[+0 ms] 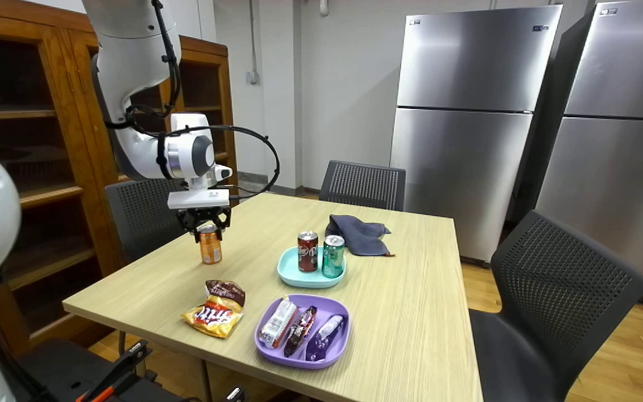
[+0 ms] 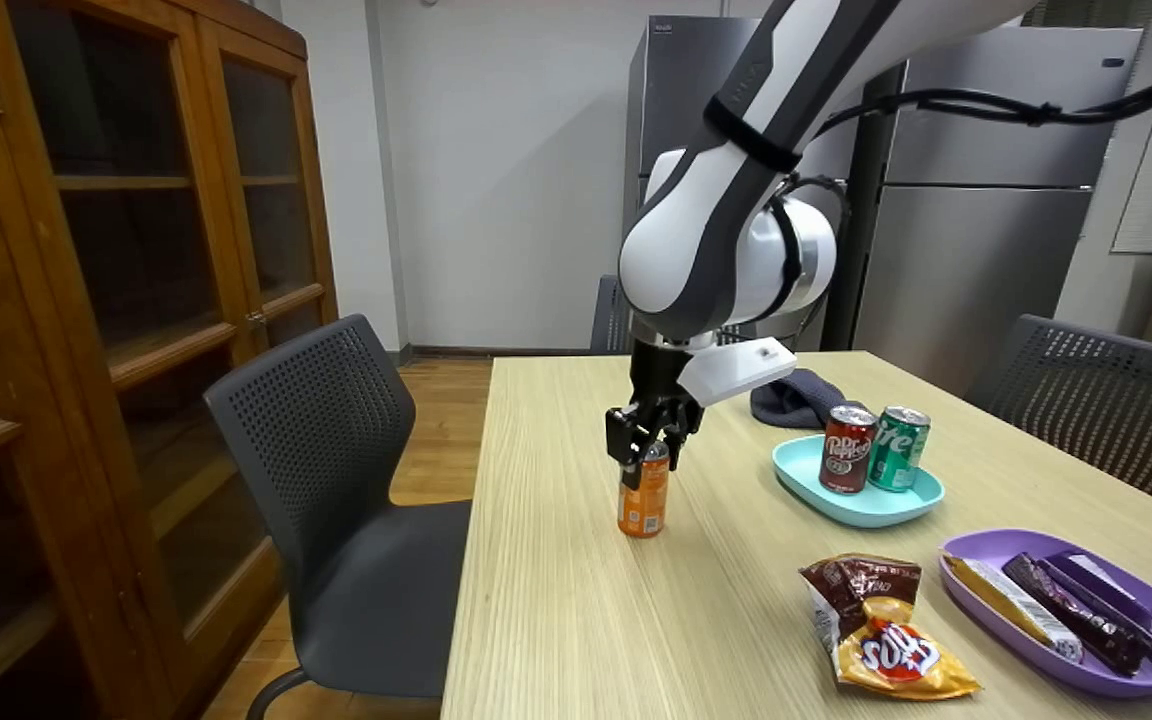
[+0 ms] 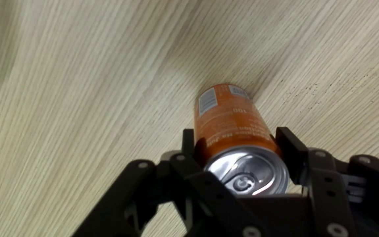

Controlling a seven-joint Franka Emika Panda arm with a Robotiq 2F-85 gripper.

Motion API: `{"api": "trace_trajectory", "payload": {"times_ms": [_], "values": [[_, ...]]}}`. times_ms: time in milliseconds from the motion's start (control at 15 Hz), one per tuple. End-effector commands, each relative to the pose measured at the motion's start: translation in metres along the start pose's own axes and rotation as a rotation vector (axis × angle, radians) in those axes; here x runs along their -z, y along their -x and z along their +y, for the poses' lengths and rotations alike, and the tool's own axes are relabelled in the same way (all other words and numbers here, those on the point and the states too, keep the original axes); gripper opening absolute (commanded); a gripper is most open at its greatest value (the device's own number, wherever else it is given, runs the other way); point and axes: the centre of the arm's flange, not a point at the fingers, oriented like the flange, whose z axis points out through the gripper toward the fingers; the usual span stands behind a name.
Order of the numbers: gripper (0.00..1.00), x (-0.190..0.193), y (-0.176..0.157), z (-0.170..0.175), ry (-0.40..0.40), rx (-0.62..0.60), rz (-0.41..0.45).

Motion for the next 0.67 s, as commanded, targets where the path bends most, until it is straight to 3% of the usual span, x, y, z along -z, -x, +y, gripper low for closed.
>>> {"api": "trace_trajectory", "payload": {"times_ms": [0,600], "values": [[0.38,0.028,0.001,0.001,0.017,-0.073,-0.013],[0.38,0.086,0.027,0.040,0.086,-0.304,0.046]]}}
